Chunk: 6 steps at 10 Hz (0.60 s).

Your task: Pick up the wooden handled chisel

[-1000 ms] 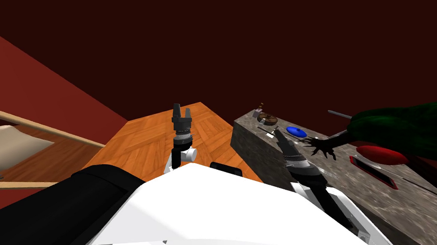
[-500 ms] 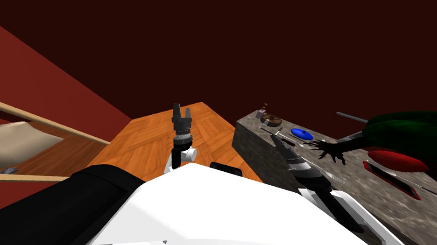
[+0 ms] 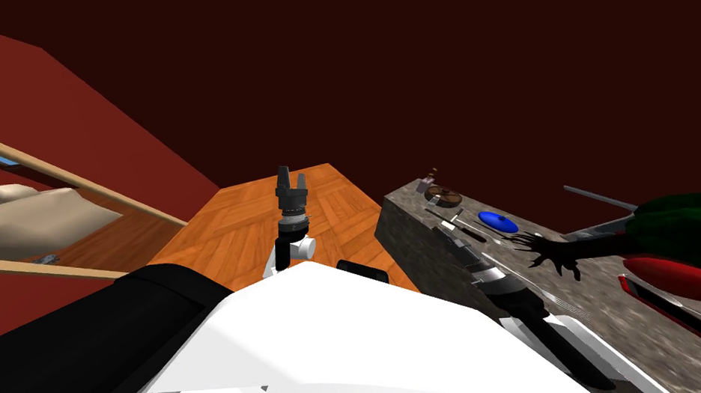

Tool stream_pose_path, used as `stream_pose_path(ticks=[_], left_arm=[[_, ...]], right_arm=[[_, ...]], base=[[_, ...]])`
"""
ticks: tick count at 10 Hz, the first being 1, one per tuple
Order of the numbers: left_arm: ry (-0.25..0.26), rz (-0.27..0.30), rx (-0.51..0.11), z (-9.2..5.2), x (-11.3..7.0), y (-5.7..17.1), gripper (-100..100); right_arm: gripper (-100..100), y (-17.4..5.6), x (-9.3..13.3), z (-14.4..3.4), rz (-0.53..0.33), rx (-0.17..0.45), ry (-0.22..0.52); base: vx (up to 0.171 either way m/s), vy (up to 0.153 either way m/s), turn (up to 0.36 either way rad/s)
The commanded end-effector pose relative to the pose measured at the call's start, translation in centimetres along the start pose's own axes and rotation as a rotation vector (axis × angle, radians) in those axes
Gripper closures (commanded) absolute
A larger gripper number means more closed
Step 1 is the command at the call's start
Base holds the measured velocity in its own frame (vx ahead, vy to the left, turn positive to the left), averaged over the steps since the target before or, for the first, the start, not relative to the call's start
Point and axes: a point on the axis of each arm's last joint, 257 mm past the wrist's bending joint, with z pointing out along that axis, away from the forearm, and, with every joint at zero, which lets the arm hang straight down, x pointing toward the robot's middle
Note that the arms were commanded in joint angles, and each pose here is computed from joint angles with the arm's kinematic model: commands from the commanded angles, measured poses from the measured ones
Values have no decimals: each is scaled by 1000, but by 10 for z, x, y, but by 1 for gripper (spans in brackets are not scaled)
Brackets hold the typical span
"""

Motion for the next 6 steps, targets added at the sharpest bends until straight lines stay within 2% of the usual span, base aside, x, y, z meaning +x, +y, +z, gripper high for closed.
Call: stream_pose_path(ticks=[1, 2, 4, 5, 6], left_arm=[[0, 0, 0, 0, 0, 0, 0], [0, 0, 0, 0, 0, 0, 0], [0, 0, 0, 0, 0, 0, 0], [0, 0, 0, 0, 0, 0, 0], [0, 0, 0, 0, 0, 0, 0]], right_arm=[[-100, -8, 5, -9, -29, 14, 49], [-100, -27, 17, -22, -42, 56, 99], [-100, -27, 16, -22, -69, 47, 129], [-100, -46, 27, -37, -88, 87, 187], [-100, -47, 26, -38, -105, 82, 206]], base=[[31, 23, 69], [51, 28, 120], [31, 9, 24], [35, 7, 128], [41, 1, 64]])
